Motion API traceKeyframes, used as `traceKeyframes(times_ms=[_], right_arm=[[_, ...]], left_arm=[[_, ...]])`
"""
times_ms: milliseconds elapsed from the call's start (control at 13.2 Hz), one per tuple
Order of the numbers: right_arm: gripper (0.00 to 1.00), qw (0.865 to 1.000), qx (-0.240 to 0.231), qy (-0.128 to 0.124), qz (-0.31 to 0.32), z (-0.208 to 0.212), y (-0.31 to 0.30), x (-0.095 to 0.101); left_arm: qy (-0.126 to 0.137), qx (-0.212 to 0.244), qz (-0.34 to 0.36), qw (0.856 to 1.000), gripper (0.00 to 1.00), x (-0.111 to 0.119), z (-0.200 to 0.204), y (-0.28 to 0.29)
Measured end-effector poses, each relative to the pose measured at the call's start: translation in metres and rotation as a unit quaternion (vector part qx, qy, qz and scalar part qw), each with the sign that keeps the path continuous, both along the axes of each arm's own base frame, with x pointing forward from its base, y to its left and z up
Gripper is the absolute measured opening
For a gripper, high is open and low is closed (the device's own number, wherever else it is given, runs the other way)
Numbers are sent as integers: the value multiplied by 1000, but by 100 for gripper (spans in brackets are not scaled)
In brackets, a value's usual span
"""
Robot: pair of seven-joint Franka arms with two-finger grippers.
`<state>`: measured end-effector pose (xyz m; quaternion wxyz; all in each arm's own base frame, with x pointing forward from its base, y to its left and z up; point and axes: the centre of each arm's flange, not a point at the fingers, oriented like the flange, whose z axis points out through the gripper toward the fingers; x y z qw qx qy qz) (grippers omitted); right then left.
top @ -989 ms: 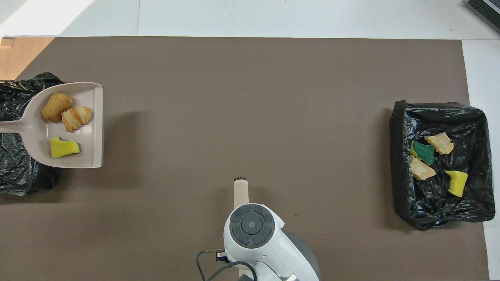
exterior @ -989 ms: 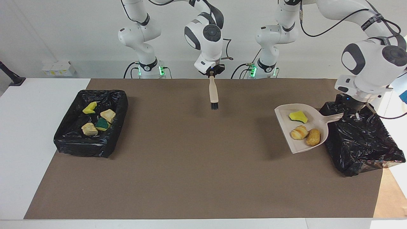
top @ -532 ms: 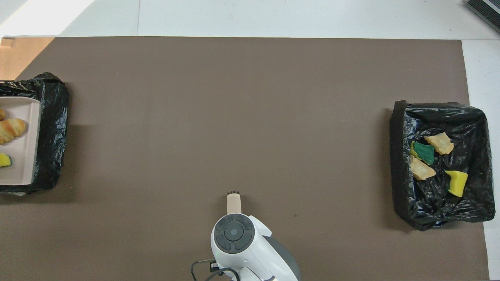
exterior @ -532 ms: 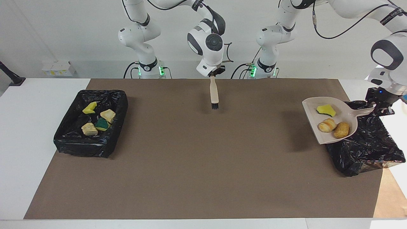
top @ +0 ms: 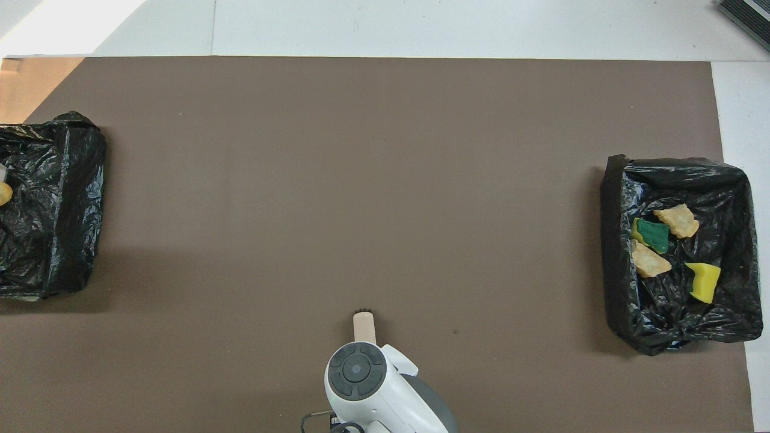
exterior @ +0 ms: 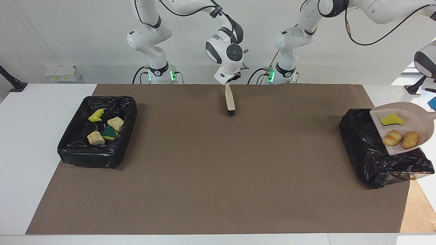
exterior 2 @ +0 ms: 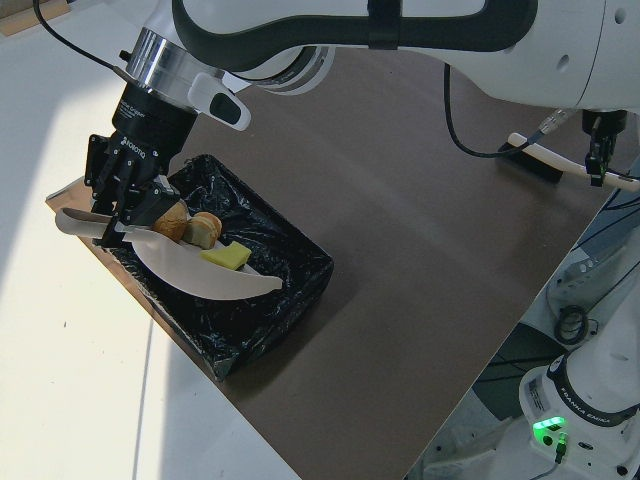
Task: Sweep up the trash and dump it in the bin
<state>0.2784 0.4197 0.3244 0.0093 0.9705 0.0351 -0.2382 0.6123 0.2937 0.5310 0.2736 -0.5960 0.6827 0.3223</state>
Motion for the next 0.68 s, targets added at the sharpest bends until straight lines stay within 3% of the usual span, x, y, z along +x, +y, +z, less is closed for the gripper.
traceKeyframes(times_ms=[380, 684], right_arm=[[27, 1000, 6, -7, -12, -8, -4, 1], [27, 1000, 10, -9, -22, -5, -6, 10]], left_arm=[[-12, 96, 11, 995, 31, -8, 7, -28], [-39, 133, 10, 990, 31, -23, 55, -46]])
